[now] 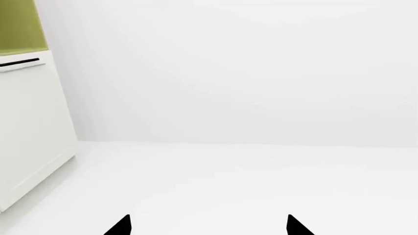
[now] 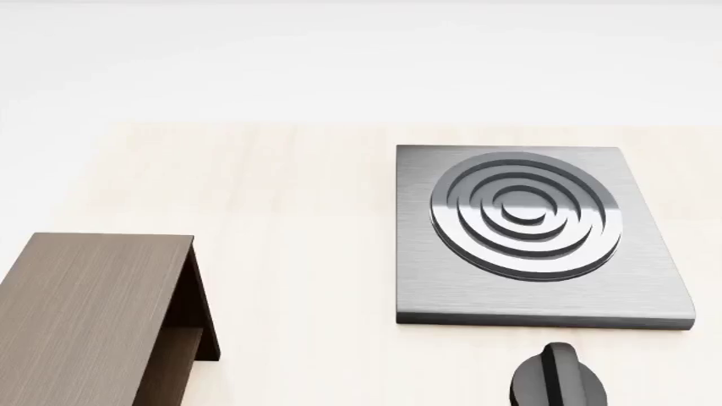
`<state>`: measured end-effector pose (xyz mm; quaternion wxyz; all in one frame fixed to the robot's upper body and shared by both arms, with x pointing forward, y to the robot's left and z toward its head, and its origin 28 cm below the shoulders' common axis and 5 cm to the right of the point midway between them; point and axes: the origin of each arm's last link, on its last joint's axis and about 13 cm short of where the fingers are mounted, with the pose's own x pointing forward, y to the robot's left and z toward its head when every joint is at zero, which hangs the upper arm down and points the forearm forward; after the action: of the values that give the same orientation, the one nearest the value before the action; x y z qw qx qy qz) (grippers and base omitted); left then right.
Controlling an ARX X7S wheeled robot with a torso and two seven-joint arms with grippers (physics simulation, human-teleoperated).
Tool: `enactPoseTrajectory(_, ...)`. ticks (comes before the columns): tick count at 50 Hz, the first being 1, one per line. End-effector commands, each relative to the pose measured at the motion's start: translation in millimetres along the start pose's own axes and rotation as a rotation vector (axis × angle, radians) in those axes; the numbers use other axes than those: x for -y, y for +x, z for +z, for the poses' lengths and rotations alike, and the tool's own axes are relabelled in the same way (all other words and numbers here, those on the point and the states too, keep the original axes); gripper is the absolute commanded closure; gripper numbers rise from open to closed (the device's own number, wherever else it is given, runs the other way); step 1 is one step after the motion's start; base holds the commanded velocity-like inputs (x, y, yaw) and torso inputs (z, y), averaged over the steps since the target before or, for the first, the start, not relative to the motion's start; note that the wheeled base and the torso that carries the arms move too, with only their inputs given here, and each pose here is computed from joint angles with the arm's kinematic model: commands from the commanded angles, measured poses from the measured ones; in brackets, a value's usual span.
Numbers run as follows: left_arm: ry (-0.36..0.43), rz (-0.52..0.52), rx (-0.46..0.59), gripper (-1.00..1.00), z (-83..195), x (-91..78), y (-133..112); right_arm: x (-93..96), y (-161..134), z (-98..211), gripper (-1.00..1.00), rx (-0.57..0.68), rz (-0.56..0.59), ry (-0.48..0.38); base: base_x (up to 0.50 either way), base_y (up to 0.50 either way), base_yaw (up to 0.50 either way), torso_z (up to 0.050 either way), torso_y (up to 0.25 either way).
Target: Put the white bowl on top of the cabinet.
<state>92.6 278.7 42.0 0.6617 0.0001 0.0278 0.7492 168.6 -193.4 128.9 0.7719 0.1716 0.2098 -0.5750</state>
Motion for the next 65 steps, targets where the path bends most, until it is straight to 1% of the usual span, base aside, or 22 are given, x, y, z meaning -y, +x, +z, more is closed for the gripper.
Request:
enactPoseTrajectory(1,0.002,-0.001,0.001,-1.00,0,0.2,0,0.4,8,-6,-1.00,-0.031,-0.026,-0.008,0.00,0.00,0.00,0.000,0.000)
enactPoseTrajectory(13,0.005,-0.003,0.001,-1.00,-1,1.5,0,-4.4,22,-16,-1.00,-0.071,-0.061,-0.033,0.00,0.00,0.00,0.000,0.000)
enactPoseTrajectory(22,0.008,-0.004,0.002,-1.00,-1,1.7,0,-9.9,26,-20,-1.00,-0.081,-0.061,-0.052,0.00,0.00,0.00,0.000,0.000)
enactPoseTrajectory(39,0.008,-0.003,0.003,-1.00,-1,1.0,0,-1.9,41,-32,-1.00,-0.128,-0.120,-0.031,0.00,0.00,0.00,0.000,0.000)
enactPoseTrajectory(53,0.007,-0.004,0.001,-1.00,-1,0.9,0,-2.0,47,-39,-1.00,-0.159,-0.132,-0.036,0.00,0.00,0.00,-0.003,0.000)
enactPoseTrajectory(55,0.007,-0.004,0.001,-1.00,-1,1.0,0,-1.6,47,-38,-1.00,-0.148,-0.138,-0.044,0.00,0.00,0.00,0.000,0.000)
enactPoseTrajectory(56,0.006,-0.005,-0.001,-1.00,-1,1.1,0,-0.7,47,-38,1.00,-0.142,-0.157,-0.048,0.00,0.00,0.00,-0.010,0.000)
enactPoseTrajectory(65,0.005,-0.005,-0.002,-1.00,-1,1.2,0,0.2,47,-39,1.00,-0.159,-0.163,-0.040,0.00,0.00,0.00,-0.002,0.000)
